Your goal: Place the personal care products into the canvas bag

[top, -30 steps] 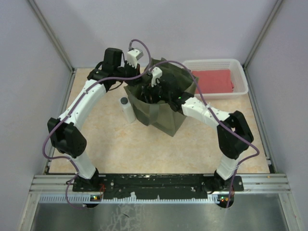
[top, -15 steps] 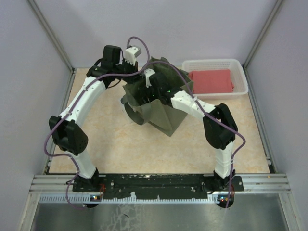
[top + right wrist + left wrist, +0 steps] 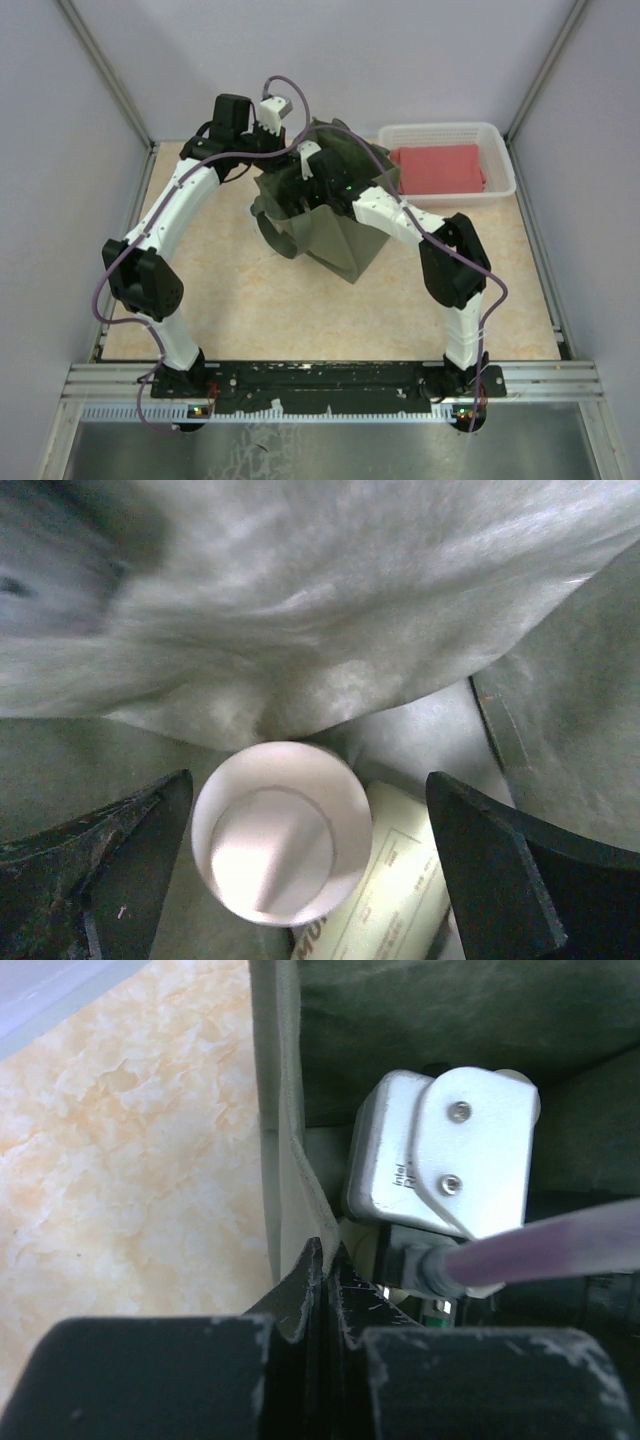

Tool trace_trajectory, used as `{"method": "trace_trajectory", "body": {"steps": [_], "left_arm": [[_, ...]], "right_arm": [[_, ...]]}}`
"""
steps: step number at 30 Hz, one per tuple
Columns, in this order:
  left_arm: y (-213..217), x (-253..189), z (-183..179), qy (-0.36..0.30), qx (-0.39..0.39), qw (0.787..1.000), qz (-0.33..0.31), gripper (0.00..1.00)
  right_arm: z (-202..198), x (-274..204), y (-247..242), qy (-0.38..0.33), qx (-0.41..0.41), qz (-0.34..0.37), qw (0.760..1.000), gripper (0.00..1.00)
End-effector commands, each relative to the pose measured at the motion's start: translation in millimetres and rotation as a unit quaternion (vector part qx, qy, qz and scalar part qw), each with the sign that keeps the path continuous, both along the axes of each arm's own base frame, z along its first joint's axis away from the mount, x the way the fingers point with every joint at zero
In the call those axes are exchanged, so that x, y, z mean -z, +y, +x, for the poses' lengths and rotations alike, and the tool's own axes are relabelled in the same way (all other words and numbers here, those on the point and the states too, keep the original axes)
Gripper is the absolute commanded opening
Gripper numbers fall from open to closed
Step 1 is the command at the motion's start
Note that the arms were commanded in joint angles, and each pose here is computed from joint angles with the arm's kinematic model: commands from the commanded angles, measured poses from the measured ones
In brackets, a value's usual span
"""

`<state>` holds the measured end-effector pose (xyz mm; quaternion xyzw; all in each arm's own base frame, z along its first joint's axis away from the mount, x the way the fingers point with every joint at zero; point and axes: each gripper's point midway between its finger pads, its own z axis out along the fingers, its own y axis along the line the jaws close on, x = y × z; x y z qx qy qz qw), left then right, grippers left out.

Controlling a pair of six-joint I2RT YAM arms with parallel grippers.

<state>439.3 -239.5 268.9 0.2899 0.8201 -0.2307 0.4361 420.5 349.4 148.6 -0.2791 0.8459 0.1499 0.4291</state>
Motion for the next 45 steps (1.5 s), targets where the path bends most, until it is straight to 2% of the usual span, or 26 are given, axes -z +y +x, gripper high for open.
{"method": "trace_trajectory", "body": {"steps": [1,7,11,16,21,24,29,34,38,45], "left_arm": [[-12,-20,-5,-0.017,0.023,0.999,-0.019,0.0],[-10,-14,-3,-0.012,0.02,1.0,-0.016,0.0],[-10,-14,-2,-0.011,0.02,1.0,-0.018,0.0],[-9,-13,0,-0.009,0.018,1.0,-0.019,0.0],[-12,-14,-1,-0.006,0.023,0.999,-0.027,0.0],[-15,-16,-4,-0.004,0.032,0.999,-0.036,0.0],[-17,-21,-6,-0.005,0.037,0.998,-0.042,0.0],[-15,-25,-6,-0.009,0.029,0.999,-0.042,0.0],[-14,-23,-10,-0.005,0.031,0.999,-0.04,0.0],[-10,-20,-19,-0.007,0.035,0.999,-0.039,0.0]], "right_arm": [[-4,-95,-3,-0.084,0.014,0.064,0.994,0.99],[-47,-192,-47,-0.165,0.061,0.074,0.982,0.99],[-91,-220,-71,-0.186,0.062,0.074,0.978,0.99],[-154,-220,-64,-0.166,0.011,0.076,0.983,0.99],[-217,-201,-16,-0.158,-0.09,0.079,0.98,0.99],[-245,-183,17,-0.164,-0.16,0.087,0.97,0.99],[-252,-153,55,-0.185,-0.21,0.118,0.953,0.99],[-251,-131,92,-0.2,-0.253,0.112,0.94,0.99],[-254,-120,119,-0.219,-0.307,0.105,0.92,0.99],[-211,-108,129,-0.225,-0.325,0.111,0.912,0.99]]}}
